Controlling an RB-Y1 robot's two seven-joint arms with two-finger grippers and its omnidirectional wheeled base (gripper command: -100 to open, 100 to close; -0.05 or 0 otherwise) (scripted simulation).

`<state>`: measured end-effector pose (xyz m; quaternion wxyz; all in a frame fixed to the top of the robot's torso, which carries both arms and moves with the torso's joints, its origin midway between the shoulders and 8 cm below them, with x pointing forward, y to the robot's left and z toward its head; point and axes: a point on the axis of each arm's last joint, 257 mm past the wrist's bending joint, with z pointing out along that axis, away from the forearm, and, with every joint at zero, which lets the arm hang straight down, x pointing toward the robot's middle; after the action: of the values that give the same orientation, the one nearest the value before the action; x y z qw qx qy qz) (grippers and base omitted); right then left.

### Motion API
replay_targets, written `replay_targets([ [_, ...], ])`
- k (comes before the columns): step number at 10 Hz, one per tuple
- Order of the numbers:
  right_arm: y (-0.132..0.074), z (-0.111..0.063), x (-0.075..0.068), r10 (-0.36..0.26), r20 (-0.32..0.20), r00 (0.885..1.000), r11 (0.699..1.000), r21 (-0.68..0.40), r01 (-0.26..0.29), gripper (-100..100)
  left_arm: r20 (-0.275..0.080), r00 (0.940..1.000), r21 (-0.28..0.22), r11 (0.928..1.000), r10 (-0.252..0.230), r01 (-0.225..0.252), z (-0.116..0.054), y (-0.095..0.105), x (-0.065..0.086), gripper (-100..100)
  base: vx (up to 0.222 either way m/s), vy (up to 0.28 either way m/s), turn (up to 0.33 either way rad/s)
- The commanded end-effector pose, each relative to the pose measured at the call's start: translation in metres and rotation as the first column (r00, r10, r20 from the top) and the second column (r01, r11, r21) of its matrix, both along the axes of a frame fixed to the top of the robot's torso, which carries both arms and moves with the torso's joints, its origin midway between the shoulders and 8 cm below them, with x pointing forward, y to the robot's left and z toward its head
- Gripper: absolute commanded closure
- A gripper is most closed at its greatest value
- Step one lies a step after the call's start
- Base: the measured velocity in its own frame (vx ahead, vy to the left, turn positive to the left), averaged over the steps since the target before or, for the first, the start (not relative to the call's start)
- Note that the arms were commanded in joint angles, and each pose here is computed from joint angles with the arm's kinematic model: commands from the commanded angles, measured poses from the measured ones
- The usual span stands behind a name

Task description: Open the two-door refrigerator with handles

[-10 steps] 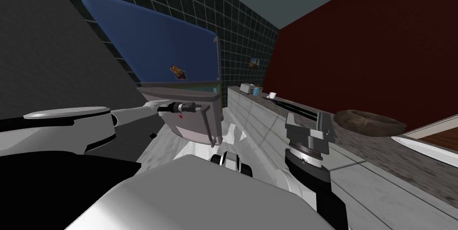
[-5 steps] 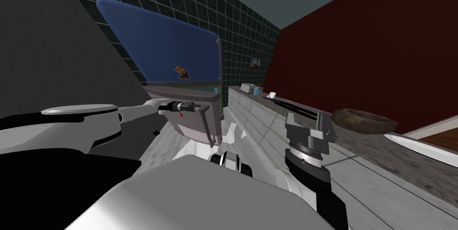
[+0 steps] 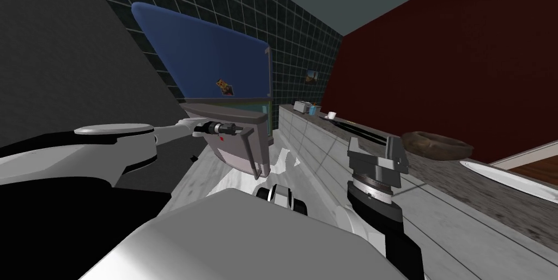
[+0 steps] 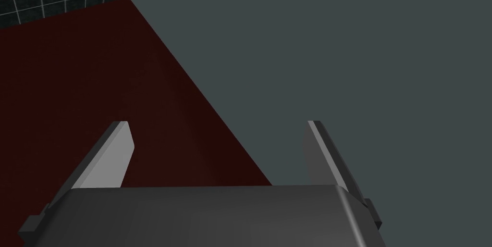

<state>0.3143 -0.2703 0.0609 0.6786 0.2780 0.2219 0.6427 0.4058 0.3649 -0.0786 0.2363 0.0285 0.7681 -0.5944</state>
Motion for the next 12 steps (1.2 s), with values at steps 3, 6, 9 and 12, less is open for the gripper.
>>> replay_targets([
  [3,0.0,0.0,0.0,0.0,0.0,1.0,1.0,0.0,0.0,0,-0.007,0.9984,0.032,0.9979,-0.056,0.056,0.004,0.007,-0.007,100,-0.112,-0.019,0.028],
  [6,0.0,0.0,0.0,0.0,0.0,1.0,1.0,0.0,0.0,0,-0.023,0.9997,0.028,0.9996,0.009,-0.009,0.001,0.03,-0.013,100,-0.062,0.033,-0.11],
  [9,0.0,0.0,0.0,0.0,0.0,1.0,1.0,0.0,0.0,0,-0.028,0.997,0.014,0.9973,0.072,-0.071,-0.001,0.048,-0.017,100,-0.213,0.181,-0.358],
  [12,0.0,0.0,0.0,0.0,0.0,1.0,1.0,0.0,0.0,0,-0.041,0.9898,0.008,0.9906,0.137,-0.136,-0.006,0.068,-0.025,100,-0.251,0.144,-0.376],
])
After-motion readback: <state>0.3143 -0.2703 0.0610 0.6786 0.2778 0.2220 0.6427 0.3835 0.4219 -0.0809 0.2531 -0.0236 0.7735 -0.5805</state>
